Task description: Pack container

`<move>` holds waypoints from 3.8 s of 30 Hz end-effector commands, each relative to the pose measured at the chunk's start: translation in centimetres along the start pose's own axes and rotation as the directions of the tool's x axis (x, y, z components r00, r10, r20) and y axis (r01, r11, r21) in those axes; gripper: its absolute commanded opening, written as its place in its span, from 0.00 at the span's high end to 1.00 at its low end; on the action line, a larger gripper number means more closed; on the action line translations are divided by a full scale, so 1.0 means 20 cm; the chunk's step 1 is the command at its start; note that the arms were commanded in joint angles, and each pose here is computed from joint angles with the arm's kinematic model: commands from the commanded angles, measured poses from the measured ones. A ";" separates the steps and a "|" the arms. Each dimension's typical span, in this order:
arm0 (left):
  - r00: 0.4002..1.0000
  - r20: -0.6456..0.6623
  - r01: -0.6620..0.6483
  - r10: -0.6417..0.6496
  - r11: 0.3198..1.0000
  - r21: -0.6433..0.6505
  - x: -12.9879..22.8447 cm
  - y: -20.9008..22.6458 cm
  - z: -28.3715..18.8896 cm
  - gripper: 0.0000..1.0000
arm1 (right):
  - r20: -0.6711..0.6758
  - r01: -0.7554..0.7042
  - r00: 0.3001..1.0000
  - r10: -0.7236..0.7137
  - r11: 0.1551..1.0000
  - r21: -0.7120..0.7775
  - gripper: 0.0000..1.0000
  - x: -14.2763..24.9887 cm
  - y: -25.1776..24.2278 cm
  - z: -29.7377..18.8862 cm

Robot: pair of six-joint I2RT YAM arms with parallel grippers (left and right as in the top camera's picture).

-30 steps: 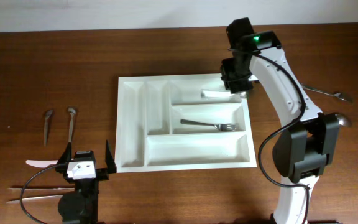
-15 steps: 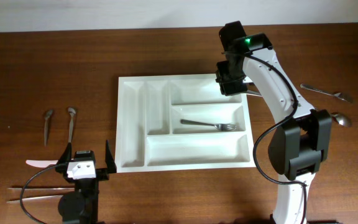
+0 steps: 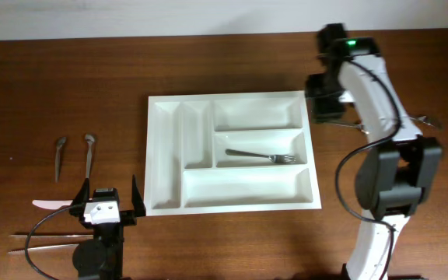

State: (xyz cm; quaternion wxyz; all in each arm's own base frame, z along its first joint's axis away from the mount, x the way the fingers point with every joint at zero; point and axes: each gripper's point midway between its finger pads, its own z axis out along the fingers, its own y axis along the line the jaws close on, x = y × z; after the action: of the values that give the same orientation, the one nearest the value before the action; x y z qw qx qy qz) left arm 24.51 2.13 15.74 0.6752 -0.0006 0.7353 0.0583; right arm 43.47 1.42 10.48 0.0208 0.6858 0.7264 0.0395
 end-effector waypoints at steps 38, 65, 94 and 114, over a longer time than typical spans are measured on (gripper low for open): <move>1.000 0.001 0.006 -0.006 1.000 0.001 0.01 0.00 0.00 0.01 | 0.014 -0.109 0.994 0.109 0.994 0.021 0.03 -0.41 0.06 0.31; 1.000 0.001 0.006 -0.006 1.000 0.001 0.01 0.00 0.00 0.01 | 0.049 -0.109 0.993 0.107 0.993 0.040 0.01 -0.44 0.00 0.46; 1.000 0.001 0.006 -0.006 1.000 0.001 0.01 0.00 0.00 0.01 | 0.048 -0.111 0.993 0.108 0.992 0.066 0.55 -0.43 -0.07 0.57; 1.000 0.001 0.006 -0.006 1.000 0.001 0.01 0.00 0.00 0.01 | 0.103 0.138 0.987 -0.122 0.977 -0.164 0.96 -0.43 0.33 0.12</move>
State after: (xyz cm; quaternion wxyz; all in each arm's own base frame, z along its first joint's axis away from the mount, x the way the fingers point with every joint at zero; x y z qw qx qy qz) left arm 24.51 2.13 15.74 0.6752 -0.0006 0.7353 0.0583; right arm 48.59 -7.10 5.30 0.0759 0.6540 0.7511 0.0489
